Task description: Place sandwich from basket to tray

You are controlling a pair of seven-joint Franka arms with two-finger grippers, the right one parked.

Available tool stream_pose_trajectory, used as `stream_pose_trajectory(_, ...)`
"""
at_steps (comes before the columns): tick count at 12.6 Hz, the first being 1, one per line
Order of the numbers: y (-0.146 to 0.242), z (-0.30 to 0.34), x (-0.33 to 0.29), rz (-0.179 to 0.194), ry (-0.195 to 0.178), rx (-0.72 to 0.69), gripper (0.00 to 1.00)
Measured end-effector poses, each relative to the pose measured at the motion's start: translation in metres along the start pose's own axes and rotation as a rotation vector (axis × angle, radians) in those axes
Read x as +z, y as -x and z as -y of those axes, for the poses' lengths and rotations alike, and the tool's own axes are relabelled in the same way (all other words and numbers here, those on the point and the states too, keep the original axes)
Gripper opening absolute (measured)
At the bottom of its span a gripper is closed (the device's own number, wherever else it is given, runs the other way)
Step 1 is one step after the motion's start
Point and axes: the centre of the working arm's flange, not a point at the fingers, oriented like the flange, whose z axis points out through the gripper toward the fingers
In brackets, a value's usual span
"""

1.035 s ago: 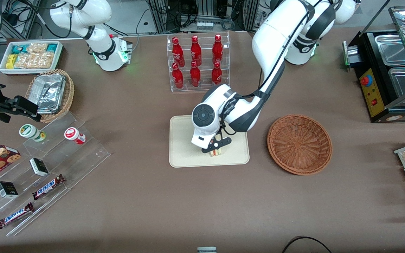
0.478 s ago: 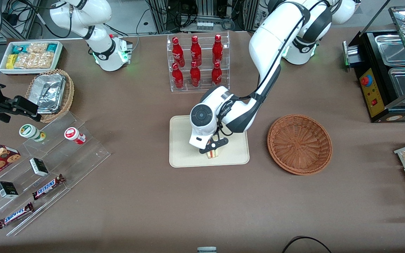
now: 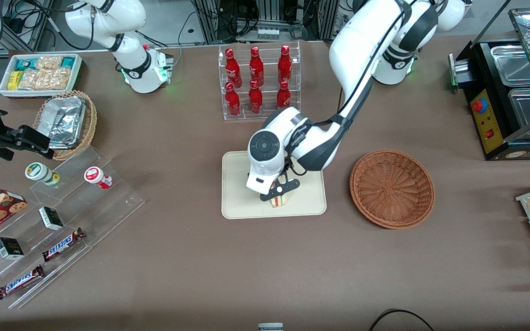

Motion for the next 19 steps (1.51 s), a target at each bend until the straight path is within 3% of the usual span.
stream_pose_trajectory(3,0.006,0.021,-0.066,-0.012,-0.015,0.019,1.0)
stream_pose_trajectory(6,-0.027,0.064,-0.118,-0.011,-0.021,0.122,1.0)
stream_pose_trajectory(9,-0.064,0.119,-0.144,0.041,-0.081,0.135,1.0)
stream_pose_trajectory(11,-0.095,0.167,-0.158,0.068,-0.097,0.122,1.0)
stream_pose_trajectory(15,-0.145,0.28,-0.175,0.117,-0.084,0.246,1.0)
stream_pose_trajectory(19,-0.158,0.355,-0.189,0.161,-0.074,0.309,1.0)
